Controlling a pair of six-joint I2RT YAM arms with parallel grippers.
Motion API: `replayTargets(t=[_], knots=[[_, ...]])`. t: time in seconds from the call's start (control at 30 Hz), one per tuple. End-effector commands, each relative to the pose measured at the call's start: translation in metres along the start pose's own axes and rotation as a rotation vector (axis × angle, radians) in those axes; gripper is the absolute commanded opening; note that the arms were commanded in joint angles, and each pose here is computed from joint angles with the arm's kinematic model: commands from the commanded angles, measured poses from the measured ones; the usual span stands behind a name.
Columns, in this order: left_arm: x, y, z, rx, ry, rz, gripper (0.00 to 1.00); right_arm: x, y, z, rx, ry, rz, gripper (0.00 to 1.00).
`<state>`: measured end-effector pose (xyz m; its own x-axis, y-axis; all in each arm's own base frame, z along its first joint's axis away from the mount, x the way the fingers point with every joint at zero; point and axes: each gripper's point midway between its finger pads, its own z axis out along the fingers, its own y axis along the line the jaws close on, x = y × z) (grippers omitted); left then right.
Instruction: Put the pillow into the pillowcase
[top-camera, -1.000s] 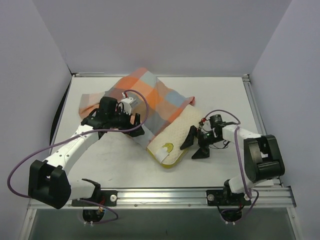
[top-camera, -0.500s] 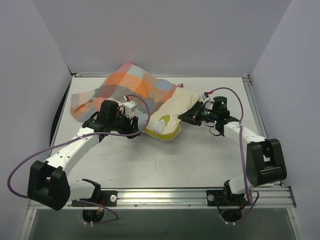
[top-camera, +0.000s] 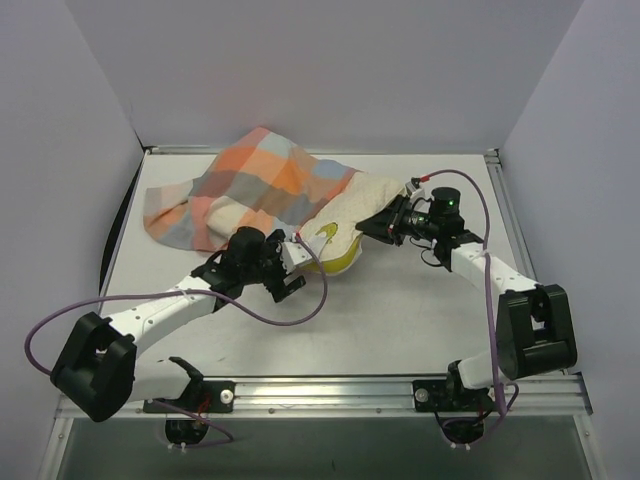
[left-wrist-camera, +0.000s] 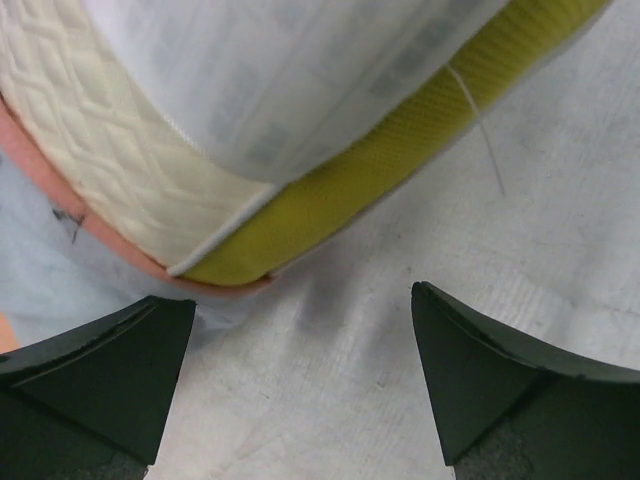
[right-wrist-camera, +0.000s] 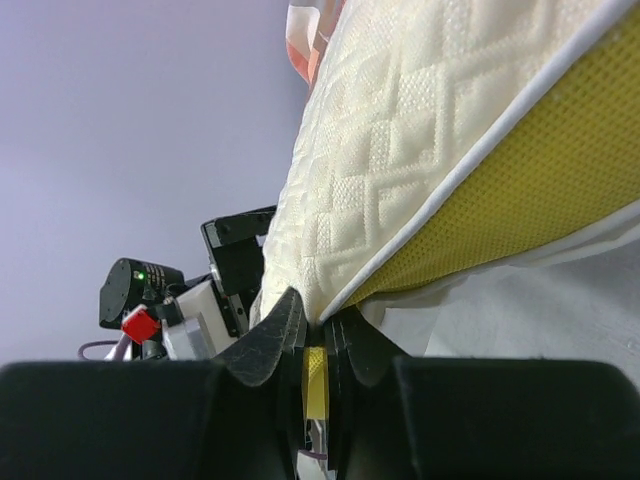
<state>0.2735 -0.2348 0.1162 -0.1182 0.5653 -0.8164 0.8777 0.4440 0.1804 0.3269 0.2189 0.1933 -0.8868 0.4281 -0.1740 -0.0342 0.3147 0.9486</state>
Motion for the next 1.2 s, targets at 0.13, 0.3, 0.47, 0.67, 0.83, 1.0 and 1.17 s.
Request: replayTargets(t=[0.13,0.3,0.47,0.67,0.83,1.0,1.17], knots=[[-0.056,0.038,0.02,-0.111,-0.133,0.191,0.57,0.021,0.024,-0.012,-0.062,0.059,-0.072,0.0],[-0.066,0.026,0.016,-0.057,-0.174,0.187,0.0,0.023,-0.022,-0.017,0.112,0.075,-0.042,0.5],[-0.072,0.013,0.013,0.006,-0.189,0.176,0.0,0.05,-0.077,-0.026,0.294,0.149,0.122,1.0],[-0.067,-0.006,0.016,0.08,-0.166,0.167,0.0,0.051,-0.096,0.014,0.225,0.183,0.223,0.84],[-0.083,0.001,-0.003,0.1,-0.107,0.041,0.53,0.03,-0.08,0.022,0.152,0.166,0.194,0.0],[-0.095,0.019,-0.011,0.052,-0.048,-0.153,0.56,0.046,-0.07,0.014,0.136,0.187,0.106,0.0],[-0.083,0.032,0.028,0.034,0.095,-0.256,0.59,0.053,-0.071,0.013,0.128,0.199,0.059,0.0]])
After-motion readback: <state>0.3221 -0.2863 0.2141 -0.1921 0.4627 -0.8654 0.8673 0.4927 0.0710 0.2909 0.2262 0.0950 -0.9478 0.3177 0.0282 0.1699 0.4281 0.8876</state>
